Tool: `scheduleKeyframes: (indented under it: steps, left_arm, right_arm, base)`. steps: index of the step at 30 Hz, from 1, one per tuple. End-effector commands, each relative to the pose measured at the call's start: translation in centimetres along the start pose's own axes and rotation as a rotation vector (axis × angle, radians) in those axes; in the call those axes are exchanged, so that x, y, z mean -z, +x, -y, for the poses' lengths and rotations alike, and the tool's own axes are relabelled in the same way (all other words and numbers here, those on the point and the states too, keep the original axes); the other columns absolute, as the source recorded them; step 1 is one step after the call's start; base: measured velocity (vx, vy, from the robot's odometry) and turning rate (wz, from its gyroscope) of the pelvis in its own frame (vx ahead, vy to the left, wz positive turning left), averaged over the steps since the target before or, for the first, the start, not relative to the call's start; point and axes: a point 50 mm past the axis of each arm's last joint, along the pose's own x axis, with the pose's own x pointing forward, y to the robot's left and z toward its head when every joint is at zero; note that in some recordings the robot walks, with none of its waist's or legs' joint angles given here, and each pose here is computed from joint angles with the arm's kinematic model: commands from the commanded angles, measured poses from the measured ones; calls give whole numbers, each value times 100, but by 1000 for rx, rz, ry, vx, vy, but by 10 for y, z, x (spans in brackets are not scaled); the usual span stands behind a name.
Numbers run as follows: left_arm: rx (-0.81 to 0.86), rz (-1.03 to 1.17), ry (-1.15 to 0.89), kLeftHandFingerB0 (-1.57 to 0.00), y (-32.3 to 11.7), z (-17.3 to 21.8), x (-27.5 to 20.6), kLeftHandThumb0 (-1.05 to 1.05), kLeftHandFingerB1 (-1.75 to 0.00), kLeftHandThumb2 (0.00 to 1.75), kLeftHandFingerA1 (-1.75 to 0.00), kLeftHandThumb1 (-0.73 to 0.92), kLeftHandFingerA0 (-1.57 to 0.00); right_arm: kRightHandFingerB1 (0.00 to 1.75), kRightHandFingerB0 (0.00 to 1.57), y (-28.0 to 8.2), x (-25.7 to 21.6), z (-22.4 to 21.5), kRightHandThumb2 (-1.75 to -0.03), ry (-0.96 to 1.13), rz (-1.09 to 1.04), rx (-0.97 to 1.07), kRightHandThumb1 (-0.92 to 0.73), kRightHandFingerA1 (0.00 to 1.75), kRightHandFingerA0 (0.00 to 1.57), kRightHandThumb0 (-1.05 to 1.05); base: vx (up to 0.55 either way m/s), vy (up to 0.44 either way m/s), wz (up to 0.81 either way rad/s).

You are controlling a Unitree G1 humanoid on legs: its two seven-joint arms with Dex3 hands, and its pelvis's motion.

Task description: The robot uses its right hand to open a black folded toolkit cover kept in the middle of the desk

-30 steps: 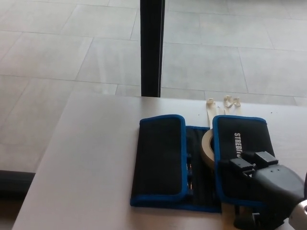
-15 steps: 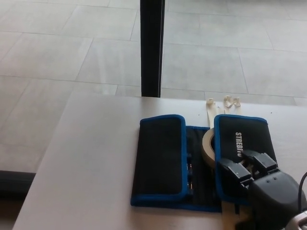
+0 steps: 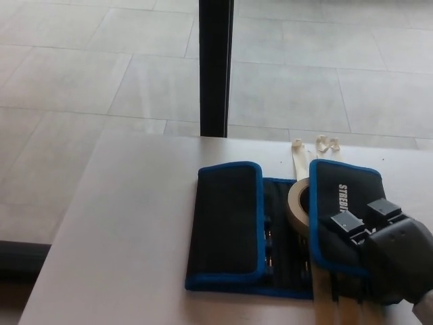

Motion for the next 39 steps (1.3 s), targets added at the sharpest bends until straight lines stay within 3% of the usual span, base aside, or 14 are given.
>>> scheduleKeyframes:
  steps: [1,8,9,12,13,17,18,21,22,23,32,33,34,39]
  left_arm:
    - [-6,12,-7,-21,1,0,-1,-88,-38,65,-59,83,-30]
    - [-9,18,16,-23,1,0,-4,-88,-40,65,-62,83,-32]
    - [-15,31,20,-17,1,0,-4,-85,-50,103,-64,64,-31]
    - [-6,26,-7,-21,1,0,-4,-86,-38,65,-58,83,-29]
    - [-14,29,12,-15,1,0,-4,-85,-48,104,-61,65,-28]
    - [-6,25,29,-20,0,0,-2,-89,-38,65,-58,84,-30]
    - [-4,22,31,-13,0,0,-2,-87,-48,105,-61,65,-25]
    - [-13,40,37,-22,1,0,-2,-87,-41,65,-66,83,-36]
    - [-8,45,7,-17,0,-1,-3,-89,-50,104,-65,67,-31]
    - [2,40,-40,-20,0,0,-2,-87,-41,64,-65,81,-26]
    - [0,42,27,-19,-3,-3,-3,-89,-41,66,-61,85,-22]
    - [0,43,30,-19,-3,-3,-3,-90,-41,66,-60,85,-26]
    - [0,64,30,-12,-4,-3,-4,-87,-50,105,-63,65,-24]
    - [-24,41,79,-21,-4,-4,-4,-92,-40,66,-58,86,-27]
  right_arm:
    - [50,32,-3,12,3,-65,-55,21,-8,-82,134,90,-52]
    - [53,36,-9,17,-1,-79,-106,42,15,-73,152,89,-42]
    - [54,37,-12,19,-2,-82,-103,34,21,-76,154,90,-39]
    - [62,47,-14,22,-1,-93,-73,15,66,-71,165,94,-33]
    - [71,56,-15,23,0,-84,-75,8,89,-72,170,93,-32]
    - [120,76,-16,26,4,-86,-60,-35,183,-60,175,94,-31]
    - [120,77,-16,28,6,-87,-45,-52,203,-60,175,96,-29]
    - [117,73,-16,36,10,-90,-41,-116,210,-63,175,106,-31]
    - [107,76,-17,41,14,-97,-17,-156,221,-57,171,129,-27]
    - [106,76,-17,44,17,-85,-13,-179,226,-60,175,108,-33]
    - [85,85,-31,74,40,-78,17,-356,322,-57,175,102,-28]
    - [84,82,-36,81,43,-96,41,-399,340,-47,138,128,-35]
    - [82,82,-41,86,45,-94,62,-434,348,-47,138,127,-36]
    - [71,89,-53,96,45,-66,77,-510,298,-68,162,102,-32]
  base:
    - [0,0,0]
    - [0,0,0]
    - [0,0,0]
    - [0,0,0]
    - [0,0,0]
    - [0,0,0]
    - [0,0,0]
    - [0,0,0]
    - [0,0,0]
    - [0,0,0]
    - [0,0,0]
    - [0,0,0]
    - [0,0,0]
    - [0,0,0]
